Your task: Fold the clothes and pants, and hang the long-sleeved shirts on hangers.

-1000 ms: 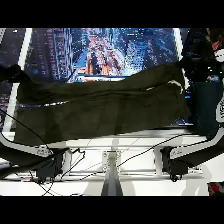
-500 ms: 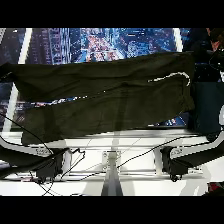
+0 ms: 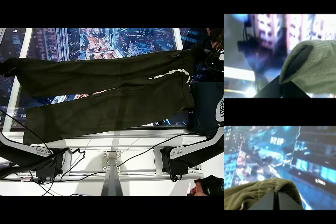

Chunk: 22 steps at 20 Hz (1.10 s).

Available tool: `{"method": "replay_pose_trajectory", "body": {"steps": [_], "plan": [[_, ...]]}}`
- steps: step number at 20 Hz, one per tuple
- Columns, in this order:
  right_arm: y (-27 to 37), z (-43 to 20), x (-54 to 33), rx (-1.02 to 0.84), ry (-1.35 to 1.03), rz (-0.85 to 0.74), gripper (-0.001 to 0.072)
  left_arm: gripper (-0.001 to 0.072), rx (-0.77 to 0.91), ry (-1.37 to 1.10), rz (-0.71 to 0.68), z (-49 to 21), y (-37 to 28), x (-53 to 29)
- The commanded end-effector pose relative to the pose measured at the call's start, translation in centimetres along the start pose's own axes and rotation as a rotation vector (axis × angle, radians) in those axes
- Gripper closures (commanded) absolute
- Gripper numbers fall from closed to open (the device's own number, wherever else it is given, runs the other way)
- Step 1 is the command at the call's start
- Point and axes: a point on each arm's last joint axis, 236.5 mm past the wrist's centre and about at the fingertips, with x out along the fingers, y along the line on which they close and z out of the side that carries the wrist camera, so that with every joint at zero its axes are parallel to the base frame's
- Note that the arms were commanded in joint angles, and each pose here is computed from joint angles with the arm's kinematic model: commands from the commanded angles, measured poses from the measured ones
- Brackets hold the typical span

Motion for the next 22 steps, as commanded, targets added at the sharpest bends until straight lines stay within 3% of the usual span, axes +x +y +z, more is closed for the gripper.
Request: {"method": "replay_pose_trajectory", "body": {"steps": [1,2,3,4,5,6,10,13,15,17,20,22], "plan": [[-0.3,2.8,1.1,-0.02,-0.149,-0.088,0.0685,0.0686,0.004,-0.088,0.0,2.7,-0.4,2.6],[-0.4,4.0,1.0,-0.027,-0.202,-0.115,0.068,0.0686,0.006,-0.116,0.006,3.5,-0.4,3.3],[-0.5,5.0,0.8,-0.034,-0.246,-0.139,0.0523,0.0648,0.01,-0.138,0.011,4.2,-0.4,3.9],[-0.6,5.8,0.6,-0.037,-0.281,-0.157,0.0248,0.0265,0.015,-0.147,0.013,4.5,-0.6,4.5],[-0.8,6.2,0.5,-0.037,-0.303,-0.17,0.0048,0.0013,0.009,-0.143,0.009,4.5,-1.0,4.9],[-0.7,6.3,0.4,-0.038,-0.304,-0.169,0.0015,-0.0009,0.002,-0.145,0.007,4.6,-1.3,4.9],[1.8,6.0,-0.7,-0.065,-0.237,-0.092,0.0016,-0.0008,-0.02,-0.173,0.005,4.9,-2.2,1.9],[4.3,6.6,-3.9,-0.193,-0.181,-0.047,0.0017,-0.0004,0.016,-0.159,0.074,3.3,-1.7,-3.4],[5.4,6.4,-6.0,-0.293,-0.125,-0.039,0.0018,0.0003,0.042,0.029,0.196,-1.6,1.1,-5.3],[5.9,5.5,-7.4,-0.354,-0.064,-0.03,0.0018,0.0003,0.048,0.255,0.234,-7.1,3.5,-5.6],[6.5,3.5,-8.1,-0.382,0.032,0.003,0.0018,0.0002,-0.161,0.365,0.086,-12.2,4.2,-2.3],[6.6,2.8,-8.2,-0.383,0.059,0.013,0.0018,0.0002,-0.205,0.42,-0.008,-15.4,4.3,0.1]]}}
